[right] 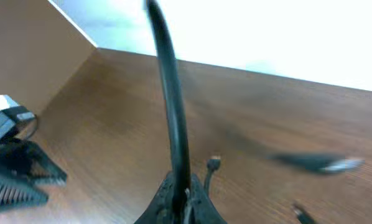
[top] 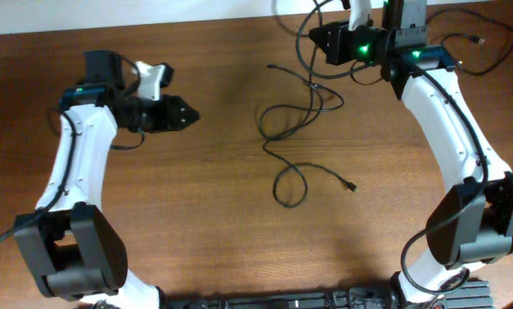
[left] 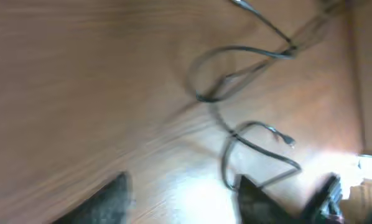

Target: Untangle cables

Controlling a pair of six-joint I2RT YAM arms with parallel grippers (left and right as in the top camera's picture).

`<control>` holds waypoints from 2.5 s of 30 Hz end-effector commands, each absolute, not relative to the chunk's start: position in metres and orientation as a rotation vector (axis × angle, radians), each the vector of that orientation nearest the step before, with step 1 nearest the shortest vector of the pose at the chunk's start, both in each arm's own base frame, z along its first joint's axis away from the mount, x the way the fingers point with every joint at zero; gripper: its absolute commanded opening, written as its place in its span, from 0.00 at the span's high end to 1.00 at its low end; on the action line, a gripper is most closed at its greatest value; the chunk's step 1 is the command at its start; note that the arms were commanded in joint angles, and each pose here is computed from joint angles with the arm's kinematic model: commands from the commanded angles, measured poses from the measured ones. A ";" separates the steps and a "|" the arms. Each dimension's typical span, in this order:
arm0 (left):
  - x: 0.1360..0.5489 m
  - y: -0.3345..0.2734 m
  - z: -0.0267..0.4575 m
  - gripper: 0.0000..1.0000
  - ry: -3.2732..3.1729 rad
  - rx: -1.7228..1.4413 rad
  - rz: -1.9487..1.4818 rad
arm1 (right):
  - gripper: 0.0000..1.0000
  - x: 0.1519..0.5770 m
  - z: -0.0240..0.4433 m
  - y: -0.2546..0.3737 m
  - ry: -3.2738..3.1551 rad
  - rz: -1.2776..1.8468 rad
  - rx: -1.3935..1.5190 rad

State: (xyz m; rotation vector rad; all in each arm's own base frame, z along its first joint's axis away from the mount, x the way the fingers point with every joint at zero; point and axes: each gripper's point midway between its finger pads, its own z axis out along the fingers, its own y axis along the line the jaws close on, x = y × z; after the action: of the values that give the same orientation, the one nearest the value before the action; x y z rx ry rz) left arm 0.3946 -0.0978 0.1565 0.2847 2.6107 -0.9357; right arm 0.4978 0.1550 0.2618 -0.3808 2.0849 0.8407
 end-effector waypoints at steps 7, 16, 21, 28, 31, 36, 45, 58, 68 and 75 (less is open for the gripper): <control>0.378 -0.203 0.156 0.01 2.658 0.452 -0.740 | 0.96 0.507 0.306 0.155 1.997 0.781 -0.384; 0.417 -0.279 0.150 0.01 2.521 0.221 -0.734 | 0.96 0.487 0.315 0.156 2.026 0.813 -0.389; 0.452 -0.310 0.143 0.01 2.359 0.229 -0.719 | 0.96 0.482 0.310 0.156 2.058 0.822 -0.380; 0.477 -0.367 0.092 0.55 2.204 0.283 -0.747 | 0.96 0.474 0.325 0.153 2.037 0.809 -0.382; 0.457 -0.365 0.054 0.76 2.348 0.308 -0.695 | 0.96 0.484 0.346 0.127 2.001 0.708 -0.317; 0.398 -0.297 -0.012 0.82 2.777 0.365 -0.437 | 0.96 0.500 0.422 0.002 1.871 0.406 -0.063; 0.385 -0.140 -0.033 0.78 3.118 -0.067 -0.139 | 0.96 0.449 0.441 -0.215 1.795 0.028 0.371; 0.394 -0.077 -0.034 0.66 3.127 -0.300 -0.086 | 0.96 0.473 0.349 -0.008 2.185 0.425 -0.109; 0.394 -0.085 -0.034 0.58 3.123 -0.271 -0.094 | 0.96 0.486 0.142 0.174 2.665 0.519 -0.476; 0.394 -0.085 -0.034 0.42 3.123 -0.270 -0.093 | 0.68 0.476 0.061 0.260 2.756 0.544 -0.523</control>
State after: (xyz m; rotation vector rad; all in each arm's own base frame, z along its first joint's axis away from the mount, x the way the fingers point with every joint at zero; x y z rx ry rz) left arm 0.4174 -0.0954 0.0009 -0.2477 3.0227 -0.1676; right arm 0.4780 0.2440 0.0799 -0.5596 2.7233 0.5498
